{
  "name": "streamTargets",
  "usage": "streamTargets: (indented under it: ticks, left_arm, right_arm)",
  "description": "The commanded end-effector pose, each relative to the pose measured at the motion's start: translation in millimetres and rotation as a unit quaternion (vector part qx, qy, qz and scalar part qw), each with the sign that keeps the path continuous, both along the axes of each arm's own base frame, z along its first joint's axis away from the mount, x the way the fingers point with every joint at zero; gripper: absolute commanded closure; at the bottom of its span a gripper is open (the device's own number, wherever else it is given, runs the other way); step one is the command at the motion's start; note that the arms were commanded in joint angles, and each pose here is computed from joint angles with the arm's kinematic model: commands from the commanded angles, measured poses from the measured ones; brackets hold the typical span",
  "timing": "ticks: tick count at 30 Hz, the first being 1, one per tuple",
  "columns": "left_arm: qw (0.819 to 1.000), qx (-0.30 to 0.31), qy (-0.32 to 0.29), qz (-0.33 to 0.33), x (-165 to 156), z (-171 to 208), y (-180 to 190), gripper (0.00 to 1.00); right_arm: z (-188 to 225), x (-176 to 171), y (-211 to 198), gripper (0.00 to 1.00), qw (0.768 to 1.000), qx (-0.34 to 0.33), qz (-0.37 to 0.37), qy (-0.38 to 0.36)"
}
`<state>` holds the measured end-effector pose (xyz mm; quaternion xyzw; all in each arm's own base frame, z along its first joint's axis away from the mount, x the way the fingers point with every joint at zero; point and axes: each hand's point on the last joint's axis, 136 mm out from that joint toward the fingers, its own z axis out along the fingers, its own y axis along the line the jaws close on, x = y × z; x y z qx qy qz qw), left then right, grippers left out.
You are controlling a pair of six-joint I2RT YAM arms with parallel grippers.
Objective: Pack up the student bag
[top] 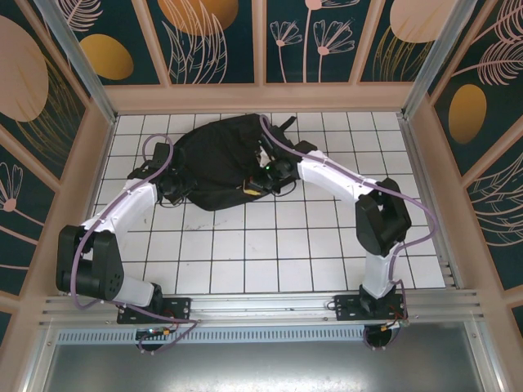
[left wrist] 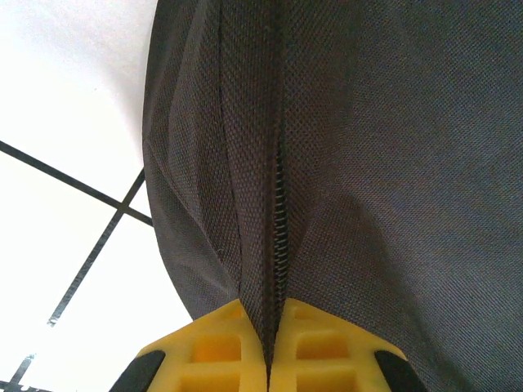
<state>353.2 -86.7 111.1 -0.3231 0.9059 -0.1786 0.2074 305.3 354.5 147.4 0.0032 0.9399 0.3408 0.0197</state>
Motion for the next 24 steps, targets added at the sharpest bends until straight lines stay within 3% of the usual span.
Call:
streamTargets:
  ticks: [1,17,24]
  left_arm:
    - [0.999,0.043,-0.011,0.019,-0.9,5.8,21.6,1.0]
    - [1.0,0.011,-0.019,0.002,-3.3,3.3,10.0,1.0]
    - [1.0,-0.007,-0.013,-0.006,-5.5,-5.6,2.8,1.0]
  right_arm:
    - [4.8,-2.1,-36.8,1.0,0.999,-0.042,-0.018,-0.007]
    - [-3.9,3.9,-63.4,1.0,0.996,-0.075,-0.035,-0.025]
    - [11.2,10.1,-58.0,1.0,0.997,-0.056,-0.033,-0.044]
